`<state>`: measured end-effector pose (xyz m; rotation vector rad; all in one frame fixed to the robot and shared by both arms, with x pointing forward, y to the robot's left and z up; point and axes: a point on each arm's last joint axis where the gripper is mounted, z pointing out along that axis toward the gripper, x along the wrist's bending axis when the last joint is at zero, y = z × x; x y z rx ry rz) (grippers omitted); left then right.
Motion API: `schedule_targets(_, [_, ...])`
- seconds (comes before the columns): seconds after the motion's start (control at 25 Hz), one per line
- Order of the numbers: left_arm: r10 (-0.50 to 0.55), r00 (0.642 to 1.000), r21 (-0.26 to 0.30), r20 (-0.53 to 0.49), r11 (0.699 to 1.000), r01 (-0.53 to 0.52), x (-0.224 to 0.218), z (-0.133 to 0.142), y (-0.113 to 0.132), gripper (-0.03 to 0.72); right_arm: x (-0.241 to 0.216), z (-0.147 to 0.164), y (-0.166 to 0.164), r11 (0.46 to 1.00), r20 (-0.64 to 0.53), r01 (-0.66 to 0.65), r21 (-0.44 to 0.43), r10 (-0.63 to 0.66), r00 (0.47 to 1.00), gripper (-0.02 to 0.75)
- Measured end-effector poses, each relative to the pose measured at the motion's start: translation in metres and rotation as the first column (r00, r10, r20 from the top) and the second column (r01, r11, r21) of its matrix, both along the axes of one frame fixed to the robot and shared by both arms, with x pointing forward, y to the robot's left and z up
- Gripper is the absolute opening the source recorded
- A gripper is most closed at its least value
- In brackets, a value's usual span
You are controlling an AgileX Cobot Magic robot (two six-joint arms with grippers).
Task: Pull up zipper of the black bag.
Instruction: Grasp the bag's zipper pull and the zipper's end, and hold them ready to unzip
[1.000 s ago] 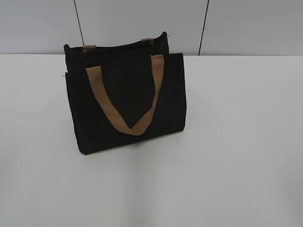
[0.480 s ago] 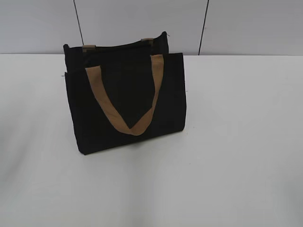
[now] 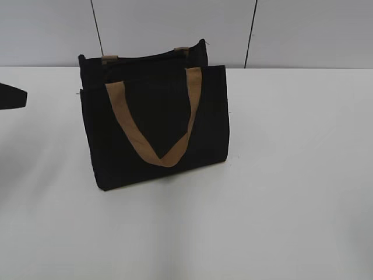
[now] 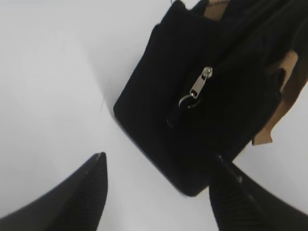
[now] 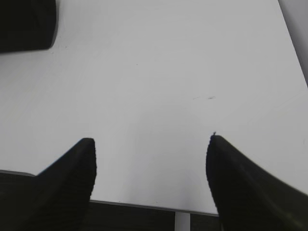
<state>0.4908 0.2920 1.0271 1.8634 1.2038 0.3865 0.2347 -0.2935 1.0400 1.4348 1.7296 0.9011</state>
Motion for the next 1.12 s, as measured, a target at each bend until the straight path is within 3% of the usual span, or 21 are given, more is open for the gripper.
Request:
schedule_targets(0.04, [-0.02, 0.999, -0.019, 0.028, 1.0, 0.02, 0.005, -0.004, 0.005, 0.495, 0.0, 0.0, 0.0, 1.0, 0.0, 0.0, 0.0, 0.0, 1.0, 0.543])
schedule_targets(0.12, [-0.063, 0.994, 0.014, 0.095, 0.998, 0.062, 0.014, -0.012, 0.01, 0.489, 0.0, 0.0, 0.0, 1.0, 0.0, 0.001, -0.001, -0.001, 1.0, 0.543])
schedule_targets(0.28, [-0.114, 0.987, 0.06, 0.115, 0.992, 0.108, 0.027, -0.034, 0.014, 0.462, 0.0, 0.0, 0.0, 1.0, 0.0, 0.0, 0.0, 0.0, 1.0, 0.543])
schedule_targets(0.4, [-0.158, 0.979, 0.057, 0.127, 0.987, 0.152, 0.036, -0.05, 0.013, 0.456, 0.0, 0.0, 0.0, 1.0, 0.0, 0.0, 0.0, 0.0, 1.0, 0.542])
schedule_targets(0.6, [-0.207, 0.955, 0.006, 0.214, 0.977, 0.211, 0.048, -0.071, 0.01, 0.445, 0.0, 0.0, 0.0, 1.0, 0.0, 0.0, 0.0, 0.0, 1.0, 0.541])
schedule_targets(0.72, [-0.236, 0.943, 0.01, 0.233, 0.971, 0.241, 0.054, -0.087, 0.007, 0.424, 0.0, 0.0, 0.0, 1.0, 0.0, 0.0, 0.0, 0.0, 1.0, 0.541])
schedule_targets(0.96, [-0.422, 0.874, 0.07, 0.239, 0.906, 0.418, 0.055, -0.121, -0.024, 0.419, 0.0, 0.0, 0.0, 1.0, 0.0, 0.0, 0.0, 0.0, 1.0, 0.541])
schedule_targets(1.12, [-0.49, 0.845, 0.086, 0.213, 0.871, 0.484, 0.057, -0.138, -0.041, 0.419, 0.0, 0.0, 0.0, 1.0, 0.0, 0.0, 0.0, 0.0, 1.0, 0.541])
